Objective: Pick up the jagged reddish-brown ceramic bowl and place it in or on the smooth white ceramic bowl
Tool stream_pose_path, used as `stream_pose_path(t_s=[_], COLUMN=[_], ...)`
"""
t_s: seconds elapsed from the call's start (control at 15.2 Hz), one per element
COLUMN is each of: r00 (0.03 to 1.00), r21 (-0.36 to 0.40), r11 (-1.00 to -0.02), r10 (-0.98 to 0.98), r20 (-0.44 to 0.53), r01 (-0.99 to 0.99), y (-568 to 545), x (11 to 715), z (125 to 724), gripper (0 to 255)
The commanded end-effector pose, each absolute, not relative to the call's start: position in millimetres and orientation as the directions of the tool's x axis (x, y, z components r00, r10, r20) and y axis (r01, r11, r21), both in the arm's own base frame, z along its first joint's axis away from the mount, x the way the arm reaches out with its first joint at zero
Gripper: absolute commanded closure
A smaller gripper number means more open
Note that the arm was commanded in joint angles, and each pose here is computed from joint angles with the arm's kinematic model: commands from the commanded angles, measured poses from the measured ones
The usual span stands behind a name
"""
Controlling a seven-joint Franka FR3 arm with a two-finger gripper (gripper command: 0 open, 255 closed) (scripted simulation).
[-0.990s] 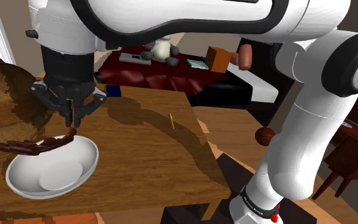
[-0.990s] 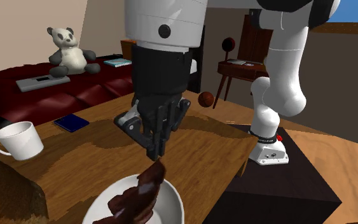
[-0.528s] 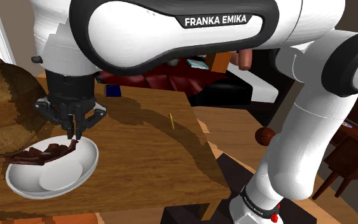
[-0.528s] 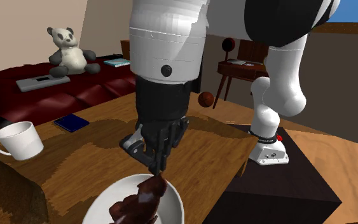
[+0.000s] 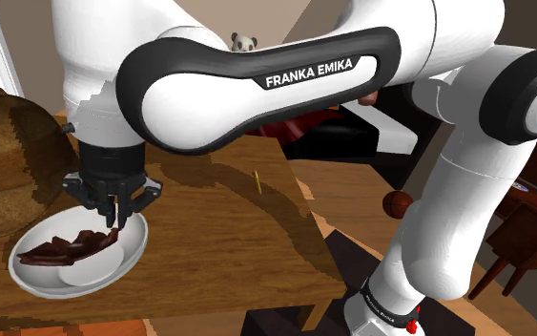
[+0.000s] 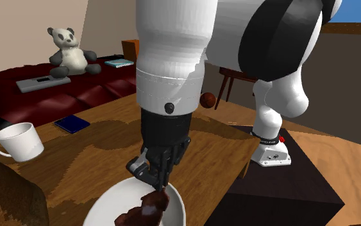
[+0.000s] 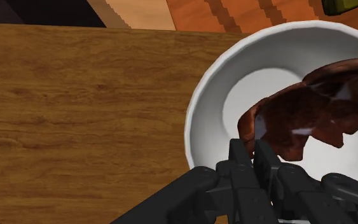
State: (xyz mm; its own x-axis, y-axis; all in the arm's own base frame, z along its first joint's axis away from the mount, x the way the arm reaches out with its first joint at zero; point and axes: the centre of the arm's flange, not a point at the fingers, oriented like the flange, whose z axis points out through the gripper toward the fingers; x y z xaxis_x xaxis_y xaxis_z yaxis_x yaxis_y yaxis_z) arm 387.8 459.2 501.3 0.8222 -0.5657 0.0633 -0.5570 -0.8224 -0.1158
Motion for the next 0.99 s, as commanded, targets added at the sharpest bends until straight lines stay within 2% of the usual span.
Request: stream_pose_path(t_s=[0.0,0.53,0.59,0.92], r00=[0.822,0.822,0.822,0.822], r21=[-0.117,-0.117,-0.117,-0.116], r11=[-0.822,-0.822,-0.822,-0.822], r10=[-0.566,-0.566,-0.566,-0.566], r20=[0.063,0.063,0.063,0.063], r01=[-0.557,-0.557,-0.557,-0.557], y=[460.0,460.0,460.0,460.0], x=[387.6,387.6,387.6,387.6], z=[487.7,487.7,487.6,487.6], gripper=[255,255,0,0])
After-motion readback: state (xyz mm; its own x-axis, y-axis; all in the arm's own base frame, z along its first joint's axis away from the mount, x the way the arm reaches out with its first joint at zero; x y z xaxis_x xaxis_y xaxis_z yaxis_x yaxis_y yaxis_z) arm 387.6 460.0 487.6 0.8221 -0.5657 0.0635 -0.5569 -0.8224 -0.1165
